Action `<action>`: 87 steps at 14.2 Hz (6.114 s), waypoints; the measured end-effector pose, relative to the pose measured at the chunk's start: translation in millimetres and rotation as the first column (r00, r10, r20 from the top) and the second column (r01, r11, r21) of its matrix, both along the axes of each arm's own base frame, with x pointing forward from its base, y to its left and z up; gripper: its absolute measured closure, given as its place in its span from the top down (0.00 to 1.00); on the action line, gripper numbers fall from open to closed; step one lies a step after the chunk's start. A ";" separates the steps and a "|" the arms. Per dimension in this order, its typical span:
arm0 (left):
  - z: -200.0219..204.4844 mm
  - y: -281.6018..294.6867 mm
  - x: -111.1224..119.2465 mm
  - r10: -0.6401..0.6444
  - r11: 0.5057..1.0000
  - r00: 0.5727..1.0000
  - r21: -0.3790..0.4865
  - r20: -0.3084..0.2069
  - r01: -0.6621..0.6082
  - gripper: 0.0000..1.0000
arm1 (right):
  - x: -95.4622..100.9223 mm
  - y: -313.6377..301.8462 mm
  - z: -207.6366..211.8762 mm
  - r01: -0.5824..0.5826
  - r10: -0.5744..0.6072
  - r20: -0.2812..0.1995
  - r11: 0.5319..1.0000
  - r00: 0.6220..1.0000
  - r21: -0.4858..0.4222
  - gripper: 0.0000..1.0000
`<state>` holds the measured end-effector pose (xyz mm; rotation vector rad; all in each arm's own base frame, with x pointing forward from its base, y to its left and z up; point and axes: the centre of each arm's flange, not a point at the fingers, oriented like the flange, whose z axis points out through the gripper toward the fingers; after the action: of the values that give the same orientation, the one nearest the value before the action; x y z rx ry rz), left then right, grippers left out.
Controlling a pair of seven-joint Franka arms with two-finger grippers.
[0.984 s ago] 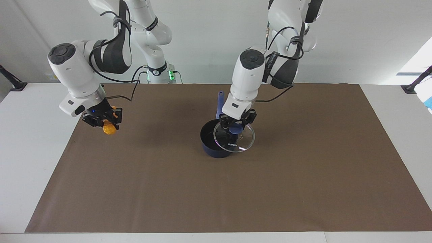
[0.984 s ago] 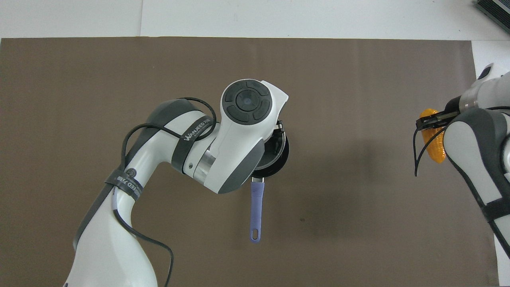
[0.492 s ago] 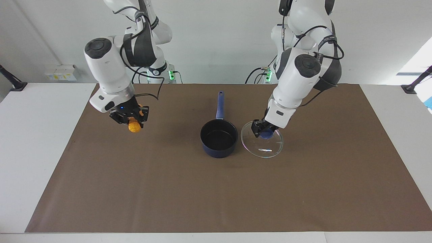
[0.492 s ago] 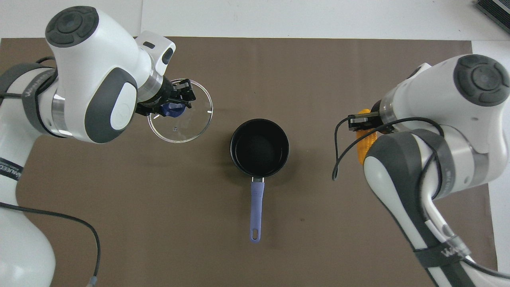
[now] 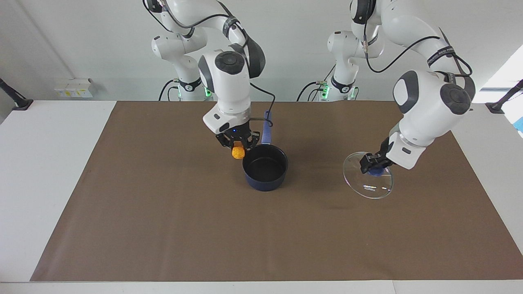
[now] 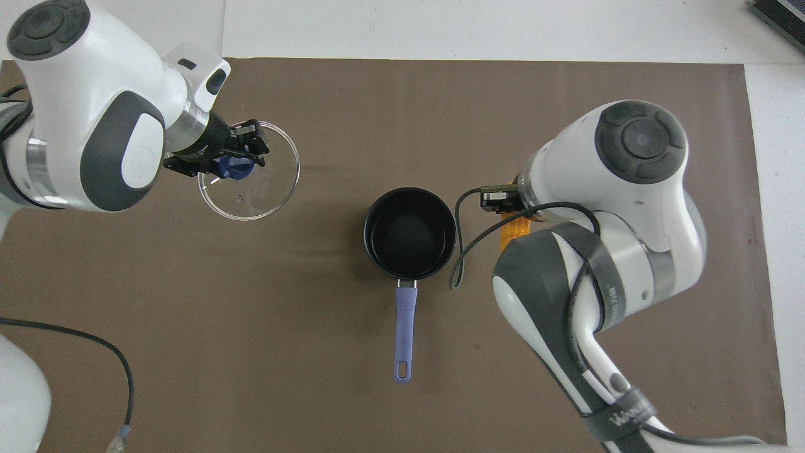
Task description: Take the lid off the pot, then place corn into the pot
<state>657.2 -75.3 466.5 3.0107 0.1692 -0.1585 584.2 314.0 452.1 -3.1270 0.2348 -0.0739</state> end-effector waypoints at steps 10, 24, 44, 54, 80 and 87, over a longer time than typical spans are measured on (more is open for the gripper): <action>-70.2 119.1 -19.5 -0.046 0.999 0.998 0.020 -0.040 0.047 0.66 | 5.7 59.7 -93.5 -0.033 0.033 0.049 0.999 0.998 0.006 0.41; -134.2 143.4 -62.5 -0.105 0.994 0.994 0.023 0.016 0.105 0.81 | -6.6 58.9 -121.1 -0.113 0.114 0.026 0.993 0.993 -0.016 0.41; 5.1 -10.7 -59.1 -0.160 0.987 0.984 0.039 0.078 0.158 1.00 | -0.6 -127.3 113.8 -0.088 0.088 0.101 0.996 0.991 -0.002 1.00; 88.2 34.7 -82.6 -0.236 0.967 0.972 0.097 -0.017 0.236 1.00 | -47.1 -305.1 212.6 -0.103 0.103 0.013 0.994 0.995 -0.021 1.00; 150.3 56.3 -106.6 -0.285 0.953 0.958 0.103 -0.001 0.284 1.00 | -69.1 -314.1 212.6 -0.113 0.113 -0.046 0.994 0.993 0.003 1.00; 150.3 56.3 -106.6 -0.286 0.953 0.958 0.103 -0.001 0.285 1.00 | -69.3 -314.2 212.7 -0.113 0.113 -0.046 0.994 0.993 0.002 1.00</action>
<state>550.6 -19.0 616.8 3.1214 -0.2706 -0.1600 514.9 -0.2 664.8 -3.1373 0.0573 -0.0020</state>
